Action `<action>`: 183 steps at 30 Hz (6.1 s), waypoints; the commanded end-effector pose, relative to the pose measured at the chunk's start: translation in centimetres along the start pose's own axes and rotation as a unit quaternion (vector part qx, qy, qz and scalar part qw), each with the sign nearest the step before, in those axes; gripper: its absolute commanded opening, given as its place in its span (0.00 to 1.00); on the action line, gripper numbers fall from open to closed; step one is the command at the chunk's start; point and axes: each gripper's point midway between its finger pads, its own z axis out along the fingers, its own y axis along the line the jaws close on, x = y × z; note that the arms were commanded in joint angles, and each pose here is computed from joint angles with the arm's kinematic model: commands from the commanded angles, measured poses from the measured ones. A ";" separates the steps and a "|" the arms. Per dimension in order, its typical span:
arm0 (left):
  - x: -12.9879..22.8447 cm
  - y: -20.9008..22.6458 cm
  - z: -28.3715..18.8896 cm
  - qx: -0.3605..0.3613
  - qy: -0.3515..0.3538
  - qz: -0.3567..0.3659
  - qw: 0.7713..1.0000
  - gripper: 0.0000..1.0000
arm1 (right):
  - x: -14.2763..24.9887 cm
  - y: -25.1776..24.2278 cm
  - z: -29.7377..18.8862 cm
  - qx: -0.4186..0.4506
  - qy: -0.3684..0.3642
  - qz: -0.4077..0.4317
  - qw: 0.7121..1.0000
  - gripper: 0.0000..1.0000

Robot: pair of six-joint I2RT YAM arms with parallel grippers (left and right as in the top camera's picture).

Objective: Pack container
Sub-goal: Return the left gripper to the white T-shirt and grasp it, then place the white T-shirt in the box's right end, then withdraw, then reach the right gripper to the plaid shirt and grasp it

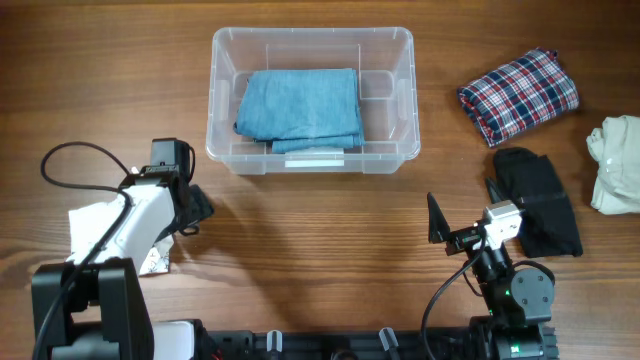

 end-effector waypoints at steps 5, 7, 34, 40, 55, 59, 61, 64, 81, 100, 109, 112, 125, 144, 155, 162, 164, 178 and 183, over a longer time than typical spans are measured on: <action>-1.4 2.5 1.1 -0.046 -0.020 -0.037 0.998 0.95 | -0.1 -0.1 0.0 0.005 -0.004 -0.010 1.000 1.00; -1.8 3.5 1.4 -0.051 -0.021 -0.059 0.997 0.79 | -0.1 -0.1 0.0 0.005 -0.004 -0.010 1.000 1.00; -16.2 -2.5 -28.5 0.144 -0.362 0.242 0.889 0.04 | -0.1 -0.1 0.0 0.005 -0.004 -0.009 1.000 1.00; -11.4 -16.2 -37.6 0.192 -0.511 0.432 0.717 0.04 | -0.1 -0.1 0.0 0.005 -0.003 -0.010 1.000 1.00; -1.4 -37.7 -31.3 0.169 -0.537 0.569 0.600 0.04 | -0.1 -0.1 0.0 0.005 -0.003 -0.010 1.000 1.00; -0.5 -38.4 -31.2 0.210 -0.525 0.558 0.607 0.04 | -0.1 -0.1 0.0 0.005 -0.003 -0.010 1.000 1.00; -0.1 -38.6 -31.2 0.224 -0.522 0.559 0.604 0.04 | -0.1 -0.1 0.0 0.005 -0.003 -0.010 1.000 1.00; 0.1 -39.1 -30.8 0.269 -0.500 0.511 0.645 0.04 | -0.1 -0.1 0.0 0.005 -0.003 -0.010 1.000 1.00; -0.2 -40.4 -31.4 0.438 -0.401 0.259 0.761 0.89 | -0.1 -0.1 0.0 0.005 -0.003 -0.010 1.000 1.00; -13.7 -9.5 -31.4 0.171 -0.387 0.114 0.899 1.00 | -0.1 -0.1 0.0 0.005 -0.003 -0.010 1.000 1.00; -16.1 5.1 -21.9 0.170 -0.212 -0.047 0.961 1.00 | -0.1 -0.1 0.0 0.005 -0.003 -0.010 1.000 1.00; -16.2 5.7 -20.3 0.178 -0.185 -0.062 0.965 1.00 | -0.1 -0.1 0.0 0.005 -0.003 -0.010 1.000 1.00; -16.3 5.5 -19.8 0.177 -0.178 -0.060 0.966 1.00 | -1.0 0.4 0.0 -0.007 -0.022 -0.138 0.990 1.00; -16.3 5.5 -19.8 0.177 -0.178 -0.060 0.966 1.00 | -10.0 1.1 14.7 -0.127 0.267 0.148 0.944 1.00; -16.3 5.5 -19.8 0.177 -0.178 -0.060 0.966 1.00 | 2.6 -19.6 12.6 0.227 0.322 0.426 0.814 1.00; -16.3 5.5 -19.8 0.177 -0.178 -0.060 0.966 1.00 | 12.5 -23.6 14.6 0.271 0.326 0.503 0.753 0.99; -16.3 5.5 -19.8 0.177 -0.178 -0.060 0.966 1.00 | 13.7 -24.3 15.5 0.273 0.313 0.508 0.755 0.97; -16.3 5.5 -19.8 0.177 -0.178 -0.060 0.966 1.00 | 18.8 -25.9 15.5 0.309 0.321 0.488 0.751 0.25; -16.3 5.5 -19.8 0.177 -0.178 -0.060 0.966 1.00 | 16.0 -24.8 17.3 0.217 0.319 0.431 0.816 0.04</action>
